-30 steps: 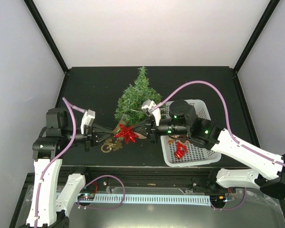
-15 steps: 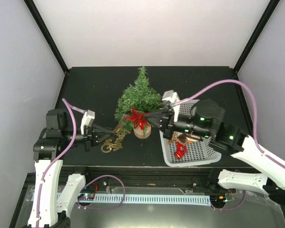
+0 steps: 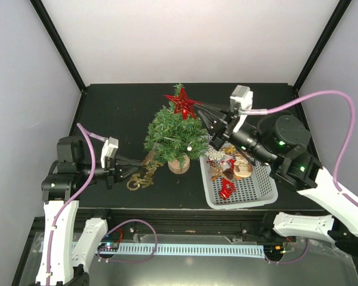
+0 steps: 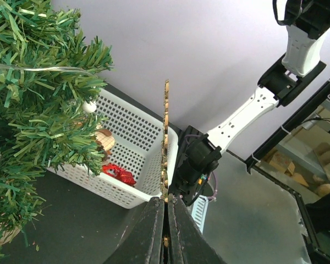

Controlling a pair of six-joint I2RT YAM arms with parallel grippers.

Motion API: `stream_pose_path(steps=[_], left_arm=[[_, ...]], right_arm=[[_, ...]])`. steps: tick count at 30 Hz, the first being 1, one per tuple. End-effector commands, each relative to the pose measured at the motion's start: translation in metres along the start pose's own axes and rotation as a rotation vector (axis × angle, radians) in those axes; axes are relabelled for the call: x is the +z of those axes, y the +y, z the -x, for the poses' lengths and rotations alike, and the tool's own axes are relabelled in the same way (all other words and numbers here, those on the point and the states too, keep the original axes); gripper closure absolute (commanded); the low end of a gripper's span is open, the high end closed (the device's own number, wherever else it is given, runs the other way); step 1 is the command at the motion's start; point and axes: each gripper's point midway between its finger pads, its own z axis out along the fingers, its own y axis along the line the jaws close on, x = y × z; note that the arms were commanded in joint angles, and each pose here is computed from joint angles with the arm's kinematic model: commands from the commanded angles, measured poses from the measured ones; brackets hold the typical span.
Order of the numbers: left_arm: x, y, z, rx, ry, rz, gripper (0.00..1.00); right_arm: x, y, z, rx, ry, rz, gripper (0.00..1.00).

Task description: Decorate the small christmas tree

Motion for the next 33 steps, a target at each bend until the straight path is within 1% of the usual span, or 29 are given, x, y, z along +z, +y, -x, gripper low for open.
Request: stream_pose_path(steps=[1,5,10,19,33], left_arm=[[-0.002,-0.006,0.004,0.031,-0.017,-0.015,0.98],[-0.002,-0.007,0.004,0.036,-0.018,-0.014,0.99],[-0.002,-0.007,0.004,0.041,-0.020,-0.016,0.98],[-0.002,-0.008,0.005,0.050,-0.021,-0.020,0.98],[-0.002,-0.009,0.006,0.053,-0.023,-0.025,0.98]], right_arm=[[0.015,-0.018,0.025,-0.093,-0.112,-0.107,0.99],[0.017,-0.032,0.032,-0.129,-0.203,-0.181,0.99],[0.026,-0.049,0.038,-0.144,-0.218,-0.244,0.99],[0.040,-0.071,0.039,-0.110,-0.213,-0.236,0.99],[0.063,-0.071,0.027,-0.068,-0.167,-0.189,0.99]])
